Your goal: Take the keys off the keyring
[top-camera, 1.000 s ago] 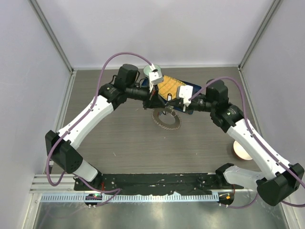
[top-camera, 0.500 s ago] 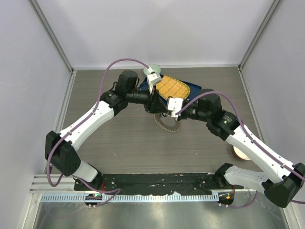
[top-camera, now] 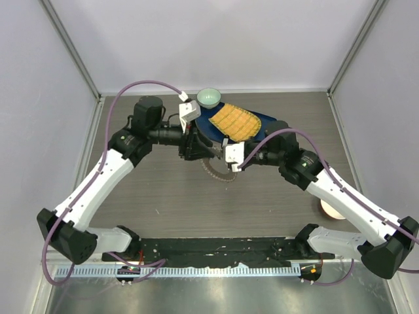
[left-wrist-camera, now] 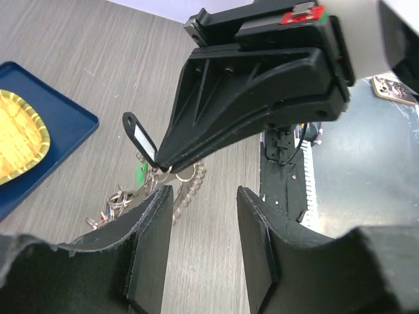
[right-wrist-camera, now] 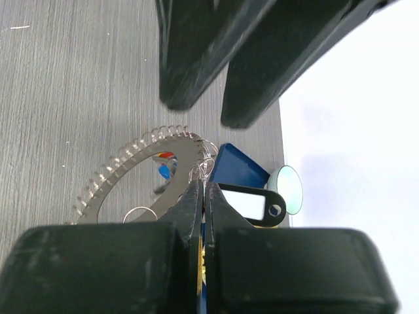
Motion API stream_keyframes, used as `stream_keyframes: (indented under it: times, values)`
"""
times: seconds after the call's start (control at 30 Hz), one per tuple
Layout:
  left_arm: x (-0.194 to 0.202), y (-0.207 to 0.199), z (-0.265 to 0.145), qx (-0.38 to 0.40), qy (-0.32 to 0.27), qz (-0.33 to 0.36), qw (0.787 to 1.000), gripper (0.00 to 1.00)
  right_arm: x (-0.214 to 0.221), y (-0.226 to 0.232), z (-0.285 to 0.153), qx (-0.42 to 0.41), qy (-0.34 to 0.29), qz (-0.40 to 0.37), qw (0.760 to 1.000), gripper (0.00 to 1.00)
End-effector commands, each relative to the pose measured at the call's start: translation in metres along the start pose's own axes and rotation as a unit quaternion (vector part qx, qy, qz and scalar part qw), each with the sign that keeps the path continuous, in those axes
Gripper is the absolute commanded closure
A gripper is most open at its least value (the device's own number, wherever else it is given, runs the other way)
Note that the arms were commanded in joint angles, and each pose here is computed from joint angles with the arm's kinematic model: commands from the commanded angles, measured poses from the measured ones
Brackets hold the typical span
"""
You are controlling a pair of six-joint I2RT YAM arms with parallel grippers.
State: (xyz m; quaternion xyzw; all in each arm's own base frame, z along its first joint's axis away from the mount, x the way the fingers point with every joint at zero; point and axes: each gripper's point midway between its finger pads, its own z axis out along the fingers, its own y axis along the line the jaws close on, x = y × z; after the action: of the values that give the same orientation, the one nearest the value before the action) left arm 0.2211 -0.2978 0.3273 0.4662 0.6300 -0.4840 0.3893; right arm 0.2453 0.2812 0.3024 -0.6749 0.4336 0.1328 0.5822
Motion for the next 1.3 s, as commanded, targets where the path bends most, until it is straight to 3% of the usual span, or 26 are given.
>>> stream_keyframes:
  times: [0.0,0.2,0.33,0.5,0.77,0.8,0.83,0.87,0.93,1.17,1.27]
  values:
    - [-0.007,-0.012,-0.021,0.000,-0.010,0.029,1.000,0.53,-0.038,-0.034,-0.013,0.035,-0.043,-0.065,0.996,0.99]
    - [-0.013,-0.003,-0.033,-0.048,-0.018,0.113,0.992,0.60,-0.057,-0.033,-0.020,0.015,-0.074,-0.077,0.994,0.99]
    - [-0.026,0.000,-0.037,-0.061,-0.035,0.202,0.977,0.57,-0.075,-0.029,-0.025,-0.008,-0.106,-0.082,0.991,0.99]
    - [-0.029,-0.005,-0.034,-0.026,-0.026,0.247,0.968,0.58,-0.095,-0.021,-0.033,-0.042,-0.141,-0.084,0.986,0.99]
    - [-0.007,-0.023,-0.031,0.033,-0.007,0.211,0.977,0.53,-0.104,-0.028,-0.037,-0.030,-0.149,-0.043,0.987,0.99]
    - [-0.008,-0.031,-0.034,0.029,-0.023,0.178,0.983,0.52,-0.106,-0.031,-0.036,-0.022,-0.156,-0.043,0.987,0.99]
    - [-0.029,-0.029,-0.033,0.014,-0.066,0.219,0.973,0.52,-0.107,-0.031,-0.036,-0.018,-0.160,-0.035,0.986,0.99]
    - [-0.014,-0.026,-0.029,0.012,-0.069,0.204,0.976,0.51,-0.107,-0.033,-0.037,-0.011,-0.161,-0.031,0.986,0.99]
    - [-0.028,-0.033,-0.038,-0.017,-0.105,0.234,0.967,0.50,-0.107,-0.032,-0.038,-0.003,-0.162,-0.026,0.986,0.99]
    - [-0.033,-0.025,-0.032,-0.104,-0.134,0.223,0.960,0.51,-0.104,-0.036,-0.038,0.011,-0.156,-0.010,0.988,0.99]
    - [-0.038,-0.026,-0.026,-0.106,-0.148,0.228,0.957,0.52,-0.105,-0.038,-0.036,0.013,-0.161,-0.001,0.987,0.99]
